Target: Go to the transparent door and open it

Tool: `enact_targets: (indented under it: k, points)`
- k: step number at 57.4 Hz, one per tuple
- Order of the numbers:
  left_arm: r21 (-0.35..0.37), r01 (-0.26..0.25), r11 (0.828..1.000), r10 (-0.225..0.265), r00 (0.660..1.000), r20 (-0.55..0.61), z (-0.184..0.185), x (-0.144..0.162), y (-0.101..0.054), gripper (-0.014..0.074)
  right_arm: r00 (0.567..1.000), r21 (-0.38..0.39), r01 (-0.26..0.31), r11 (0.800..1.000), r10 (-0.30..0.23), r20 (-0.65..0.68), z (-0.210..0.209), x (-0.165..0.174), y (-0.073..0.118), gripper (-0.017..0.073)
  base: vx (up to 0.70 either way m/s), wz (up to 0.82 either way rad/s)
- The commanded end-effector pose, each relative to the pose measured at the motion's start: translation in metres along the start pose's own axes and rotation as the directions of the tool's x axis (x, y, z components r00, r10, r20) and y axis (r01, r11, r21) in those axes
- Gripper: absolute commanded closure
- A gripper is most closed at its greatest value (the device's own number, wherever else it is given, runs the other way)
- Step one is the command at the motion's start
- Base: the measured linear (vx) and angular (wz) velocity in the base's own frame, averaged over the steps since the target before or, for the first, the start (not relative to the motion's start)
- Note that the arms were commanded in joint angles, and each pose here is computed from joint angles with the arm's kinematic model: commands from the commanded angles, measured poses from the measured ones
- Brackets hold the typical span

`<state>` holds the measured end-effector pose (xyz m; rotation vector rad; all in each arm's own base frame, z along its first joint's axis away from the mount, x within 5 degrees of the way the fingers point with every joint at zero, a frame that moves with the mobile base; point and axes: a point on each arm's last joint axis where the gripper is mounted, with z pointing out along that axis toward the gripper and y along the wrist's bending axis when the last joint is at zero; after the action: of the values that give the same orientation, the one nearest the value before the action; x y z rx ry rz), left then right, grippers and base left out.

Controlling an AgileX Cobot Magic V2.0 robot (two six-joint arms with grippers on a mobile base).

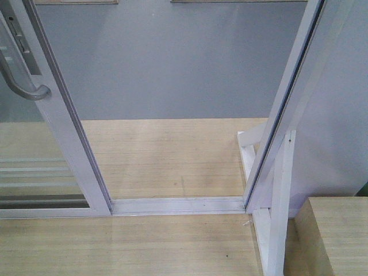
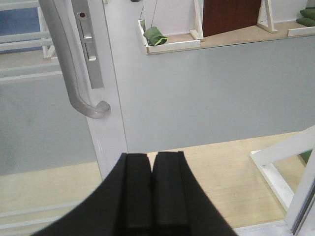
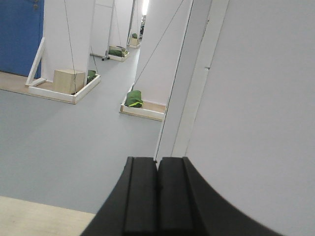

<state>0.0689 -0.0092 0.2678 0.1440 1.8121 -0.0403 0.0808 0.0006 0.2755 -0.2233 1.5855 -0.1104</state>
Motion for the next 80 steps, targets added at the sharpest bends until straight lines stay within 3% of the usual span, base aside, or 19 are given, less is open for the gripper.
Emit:
enact_targets:
  k: [1, 44, 50, 63, 68, 76, 80]
  points:
    - [-0.012, 0.014, 1.0, -0.012, 0.995, 0.094, -0.002, -0.014, 0.002, 0.0596, 1.0, -0.032, -0.007, 0.999, 0.008, 0.029, 0.0, -0.009, 0.002, 0.0562, 0.0, 0.0]
    - [0.001, 0.021, 1.0, -0.021, 0.998, 0.052, -0.002, -0.01, 0.0, 0.0596, 1.0, -0.027, -0.011, 1.0, 0.012, 0.025, 0.0, -0.009, 0.001, 0.0561, 0.0, 0.0]
    - [-0.005, -0.004, 1.0, 0.004, 0.997, 0.074, -0.009, -0.009, 0.0, 0.0596, 1.0, -0.027, -0.011, 1.0, 0.012, 0.025, 0.0, -0.009, 0.001, 0.0561, 0.0, 0.0]
    - [-0.037, -0.058, 0.998, 0.063, 0.989, 0.137, -0.018, 0.04, -0.002, 0.0596, 1.0, -0.027, -0.011, 1.0, 0.012, 0.025, 0.0, -0.009, 0.001, 0.0561, 0.0, 0.0]
    - [-0.043, -0.031, 0.999, 0.036, 0.991, 0.126, -0.004, 0.061, -0.002, 0.0596, 1.0, -0.03, -0.011, 0.999, 0.012, 0.026, 0.0, -0.009, 0.001, 0.0561, 0.0, 0.0]
    - [-0.079, 0.014, 0.997, 0.004, 0.975, 0.223, 0.006, 0.079, 0.001, 0.0596, 1.0, -0.027, -0.011, 1.0, 0.011, 0.024, 0.0, -0.009, 0.001, 0.0561, 0.0, 0.0]
    - [-0.079, -0.008, 0.997, 0.024, 0.978, 0.208, 0.006, 0.079, 0.001, 0.0596, 1.0, -0.028, -0.011, 1.0, 0.012, 0.025, 0.0, -0.009, 0.001, 0.0561, 0.0, 0.0]
